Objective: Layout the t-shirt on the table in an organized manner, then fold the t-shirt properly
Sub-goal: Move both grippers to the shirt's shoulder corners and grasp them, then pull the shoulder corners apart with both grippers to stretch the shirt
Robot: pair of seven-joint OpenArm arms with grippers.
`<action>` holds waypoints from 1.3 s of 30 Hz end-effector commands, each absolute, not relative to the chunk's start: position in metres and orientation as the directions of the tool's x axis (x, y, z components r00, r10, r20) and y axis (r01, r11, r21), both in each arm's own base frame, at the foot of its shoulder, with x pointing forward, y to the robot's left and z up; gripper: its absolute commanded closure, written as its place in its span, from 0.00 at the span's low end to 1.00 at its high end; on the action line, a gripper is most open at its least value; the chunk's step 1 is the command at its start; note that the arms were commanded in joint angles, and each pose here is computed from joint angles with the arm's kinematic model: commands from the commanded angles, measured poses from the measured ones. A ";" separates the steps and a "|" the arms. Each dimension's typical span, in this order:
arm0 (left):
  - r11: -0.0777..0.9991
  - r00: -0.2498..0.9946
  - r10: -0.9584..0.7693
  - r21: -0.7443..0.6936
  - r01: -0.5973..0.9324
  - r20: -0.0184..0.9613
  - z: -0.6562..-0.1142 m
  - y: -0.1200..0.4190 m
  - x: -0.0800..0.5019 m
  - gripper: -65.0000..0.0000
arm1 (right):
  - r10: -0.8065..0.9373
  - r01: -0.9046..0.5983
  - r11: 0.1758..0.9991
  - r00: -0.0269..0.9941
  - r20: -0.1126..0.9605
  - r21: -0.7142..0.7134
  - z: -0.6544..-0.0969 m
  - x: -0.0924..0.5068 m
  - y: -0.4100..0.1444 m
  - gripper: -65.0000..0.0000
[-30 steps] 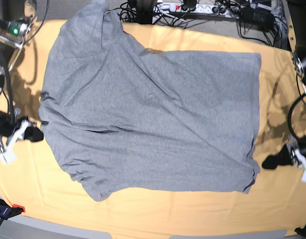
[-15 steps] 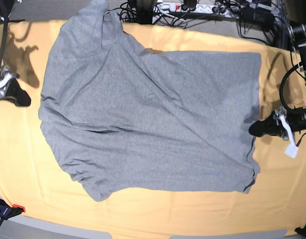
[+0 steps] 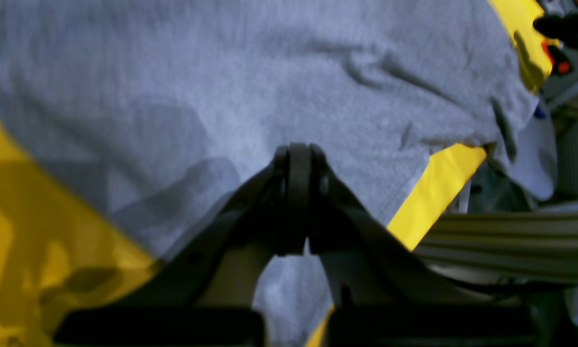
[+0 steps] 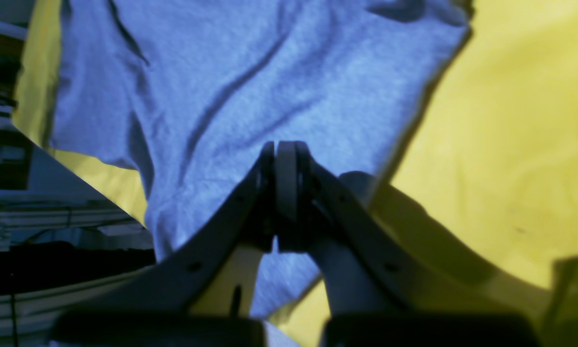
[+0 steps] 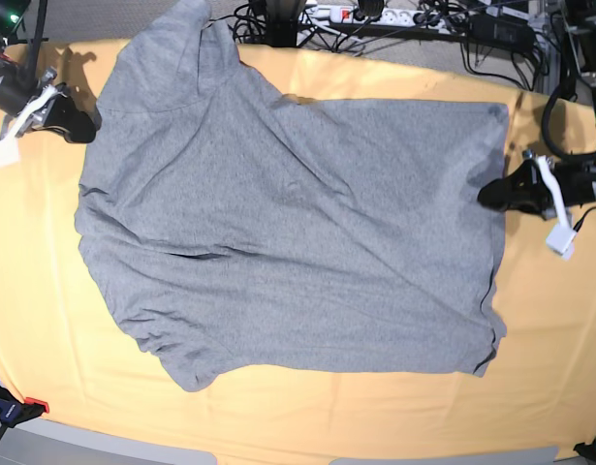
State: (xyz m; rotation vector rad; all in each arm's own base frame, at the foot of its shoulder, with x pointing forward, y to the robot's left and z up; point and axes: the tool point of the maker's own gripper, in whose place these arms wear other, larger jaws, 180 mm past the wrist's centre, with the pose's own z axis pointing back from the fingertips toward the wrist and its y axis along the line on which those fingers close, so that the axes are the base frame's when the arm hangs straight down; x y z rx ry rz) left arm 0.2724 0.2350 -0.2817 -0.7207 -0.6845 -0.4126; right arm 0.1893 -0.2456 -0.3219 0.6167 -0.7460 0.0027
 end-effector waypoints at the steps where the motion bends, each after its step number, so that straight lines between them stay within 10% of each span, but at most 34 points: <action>1: 0.693 0.677 -0.107 -0.433 0.576 0.729 -0.266 0.242 0.276 1.00 | -0.195 -0.248 0.830 0.711 0.676 0.499 -0.309 0.195 -0.250 1.00; 7: 0.730 0.735 -0.066 -0.469 0.497 0.675 -0.285 0.260 0.248 1.00 | -0.169 -0.223 0.842 0.756 0.633 0.490 -0.324 0.175 -0.252 0.60; 13: 0.738 0.765 -0.057 -0.489 0.465 0.641 -0.295 0.264 0.233 1.00 | -0.143 -0.187 0.861 0.804 0.577 0.474 -0.340 0.153 -0.255 0.57; 18: 0.738 0.768 -0.057 -0.491 0.463 0.638 -0.296 0.264 0.231 1.00 | -0.229 -0.100 0.839 0.826 0.515 0.535 -0.360 0.143 -0.249 0.35; 39: 0.737 0.768 -0.055 -0.493 0.463 0.638 -0.297 0.264 0.231 1.00 | -0.408 -0.025 0.730 0.786 0.465 0.683 -0.376 0.139 -0.244 0.45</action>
